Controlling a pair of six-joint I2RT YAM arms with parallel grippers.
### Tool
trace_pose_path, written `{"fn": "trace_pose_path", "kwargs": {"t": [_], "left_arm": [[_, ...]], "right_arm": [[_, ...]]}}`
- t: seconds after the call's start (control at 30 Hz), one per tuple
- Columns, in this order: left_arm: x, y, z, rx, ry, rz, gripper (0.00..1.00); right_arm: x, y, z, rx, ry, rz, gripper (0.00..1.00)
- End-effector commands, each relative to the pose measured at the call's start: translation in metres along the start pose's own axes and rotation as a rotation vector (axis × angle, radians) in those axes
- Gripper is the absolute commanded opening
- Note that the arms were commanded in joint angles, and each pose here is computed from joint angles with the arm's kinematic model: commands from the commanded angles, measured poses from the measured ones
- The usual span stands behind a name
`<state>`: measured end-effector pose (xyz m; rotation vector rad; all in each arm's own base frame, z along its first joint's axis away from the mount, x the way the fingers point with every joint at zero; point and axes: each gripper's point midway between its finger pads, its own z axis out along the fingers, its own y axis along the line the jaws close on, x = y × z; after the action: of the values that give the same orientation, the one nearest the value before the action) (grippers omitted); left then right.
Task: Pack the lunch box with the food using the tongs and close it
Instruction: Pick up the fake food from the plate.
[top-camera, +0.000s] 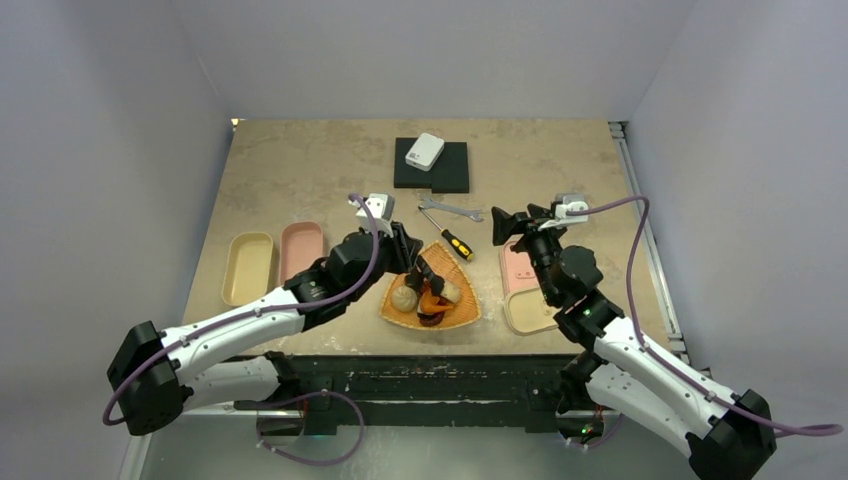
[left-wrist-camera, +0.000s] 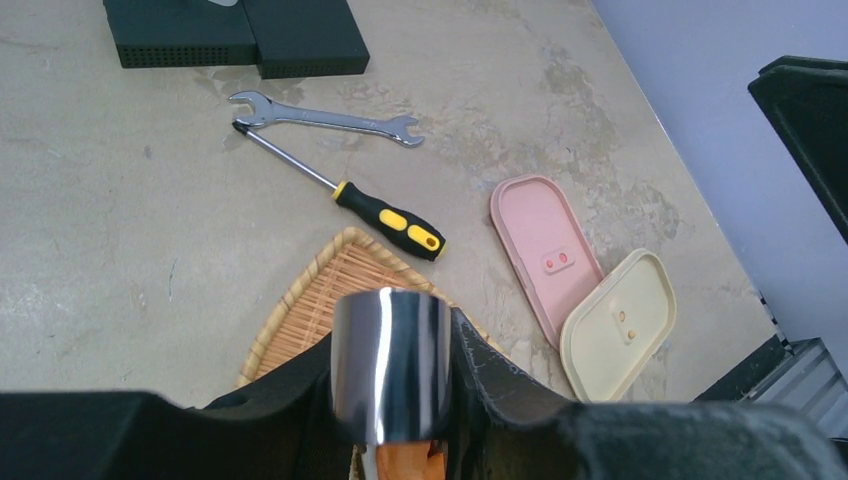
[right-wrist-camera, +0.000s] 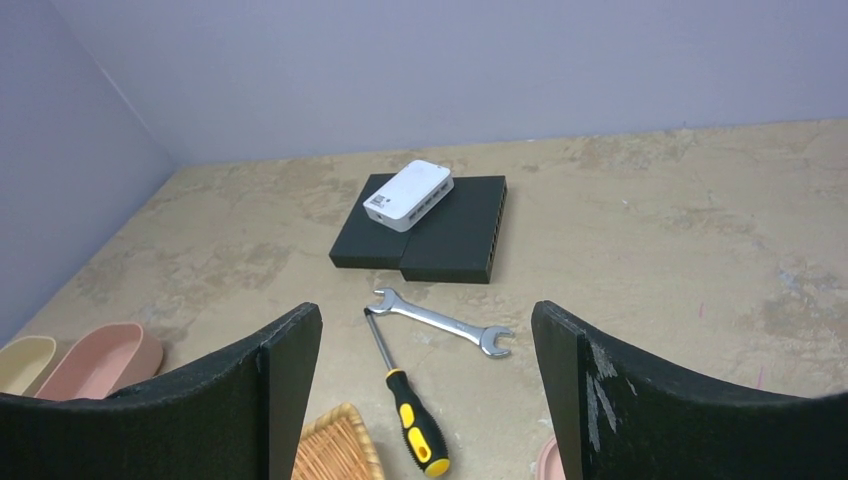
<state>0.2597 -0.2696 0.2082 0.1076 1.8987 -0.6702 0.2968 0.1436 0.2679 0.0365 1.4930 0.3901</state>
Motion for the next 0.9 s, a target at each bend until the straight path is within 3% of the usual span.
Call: {"fn": "trace_pose_path", "kwargs": {"t": [0.0, 0.47, 0.87], "left_arm": [[-0.016, -0.007, 0.004, 0.033, -0.074, 0.001, 0.31], [-0.016, -0.010, -0.004, 0.049, -0.026, 0.063, 0.29], [-0.033, -0.014, -0.026, 0.067, -0.049, -0.003, 0.30]], "right_arm": [[-0.006, -0.003, -0.002, 0.014, -0.026, -0.004, 0.81], [-0.005, -0.003, -0.001, 0.016, -0.024, -0.006, 0.81], [-0.005, -0.002, -0.002, 0.009, -0.021, 0.005, 0.81]]}}
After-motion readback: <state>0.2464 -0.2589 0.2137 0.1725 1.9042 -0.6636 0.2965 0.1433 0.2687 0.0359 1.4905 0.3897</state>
